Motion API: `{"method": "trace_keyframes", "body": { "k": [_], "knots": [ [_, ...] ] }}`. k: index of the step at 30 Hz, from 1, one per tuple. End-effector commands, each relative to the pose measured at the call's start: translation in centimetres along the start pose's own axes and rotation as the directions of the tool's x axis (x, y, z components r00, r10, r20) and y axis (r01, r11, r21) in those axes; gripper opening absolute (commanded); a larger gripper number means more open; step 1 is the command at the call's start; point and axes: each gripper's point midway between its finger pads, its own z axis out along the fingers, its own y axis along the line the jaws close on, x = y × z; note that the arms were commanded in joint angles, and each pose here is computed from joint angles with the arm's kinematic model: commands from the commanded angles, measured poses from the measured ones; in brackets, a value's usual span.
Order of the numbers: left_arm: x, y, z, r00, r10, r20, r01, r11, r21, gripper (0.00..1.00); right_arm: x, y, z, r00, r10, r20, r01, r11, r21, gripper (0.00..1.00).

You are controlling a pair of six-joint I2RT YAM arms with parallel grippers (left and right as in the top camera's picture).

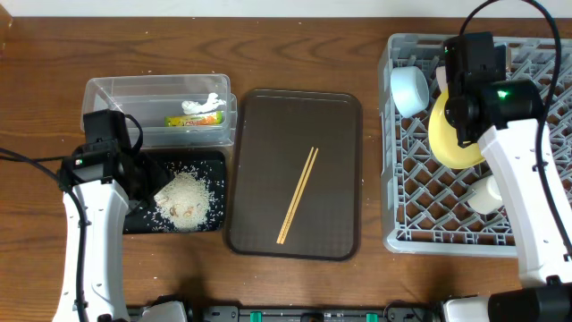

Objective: Sort waste into correct bins and load items into the dishwasher rack
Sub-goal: 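Lift the yellow plate and stand it upright in the rack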

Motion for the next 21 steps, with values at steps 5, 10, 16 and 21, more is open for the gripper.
{"method": "trace_keyframes", "body": {
  "k": [5,10,16,21],
  "knots": [
    [-0.1,0.2,-0.1,1.0,-0.006,0.005,0.006,1.0,-0.004,0.71,0.2,1.4,1.8,0.997,-0.046,-0.054,0.047,0.999,0.008,0.01],
    [-0.1,0.2,-0.1,1.0,-0.006,0.005,0.006,1.0,-0.004,0.71,0.4,4.0,2.7,0.994,-0.076,-0.083,0.07,0.994,-0.082,0.01],
    [-0.1,0.2,-0.1,1.0,-0.006,0.005,0.006,1.0,-0.003,0.71,0.3,6.5,2.5,0.996,-0.037,-0.082,0.019,0.978,-0.209,0.3],
    [-0.1,0.2,-0.1,1.0,-0.006,0.005,0.006,1.0,-0.004,0.71,0.2,6.5,2.2,0.992,0.082,-0.1,-0.102,0.972,-0.212,0.4]
  ]
}}
